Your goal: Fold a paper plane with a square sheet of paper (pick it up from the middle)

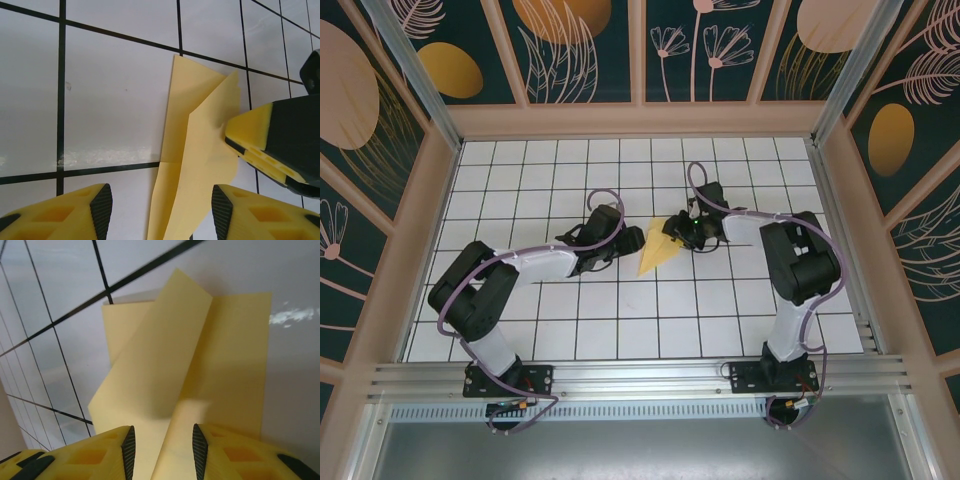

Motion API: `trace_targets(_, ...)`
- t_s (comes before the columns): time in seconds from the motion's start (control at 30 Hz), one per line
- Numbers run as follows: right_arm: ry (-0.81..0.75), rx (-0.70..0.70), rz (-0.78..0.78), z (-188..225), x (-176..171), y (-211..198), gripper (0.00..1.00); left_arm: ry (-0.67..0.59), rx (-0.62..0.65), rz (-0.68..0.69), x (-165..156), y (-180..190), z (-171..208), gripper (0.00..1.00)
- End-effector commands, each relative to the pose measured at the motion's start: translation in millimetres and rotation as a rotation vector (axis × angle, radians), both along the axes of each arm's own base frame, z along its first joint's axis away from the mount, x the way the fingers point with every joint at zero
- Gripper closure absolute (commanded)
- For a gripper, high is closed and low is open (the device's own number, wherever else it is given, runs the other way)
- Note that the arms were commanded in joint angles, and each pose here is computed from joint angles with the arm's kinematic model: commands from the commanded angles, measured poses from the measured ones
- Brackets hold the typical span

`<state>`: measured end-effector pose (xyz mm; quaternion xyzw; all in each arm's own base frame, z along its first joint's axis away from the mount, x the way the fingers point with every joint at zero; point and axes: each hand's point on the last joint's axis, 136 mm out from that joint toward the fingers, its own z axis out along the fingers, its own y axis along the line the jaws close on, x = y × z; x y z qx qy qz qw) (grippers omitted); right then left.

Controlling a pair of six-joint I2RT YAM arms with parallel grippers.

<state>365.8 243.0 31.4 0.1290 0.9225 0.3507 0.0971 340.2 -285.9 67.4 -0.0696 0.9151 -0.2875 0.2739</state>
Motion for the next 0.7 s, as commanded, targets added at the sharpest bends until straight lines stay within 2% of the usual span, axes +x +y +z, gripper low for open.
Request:
trace_targets(0.0,-0.011,0.006,-0.007,2.8,8.2,7.9,0.62,0.013,0.0,0.026,-0.1,5.9,-4.2,0.42)
trace_targets(0.53,-0.027,0.143,0.089,11.3,1.7,34.7,0.68,0.044,-0.029,0.044,-0.1,12.0,-11.5,0.39)
trace_targets(0.67,-0.037,0.166,0.104,10.6,-4.2,39.2,0.71,0.052,-0.045,0.063,0.6,18.9,-10.8,0.33)
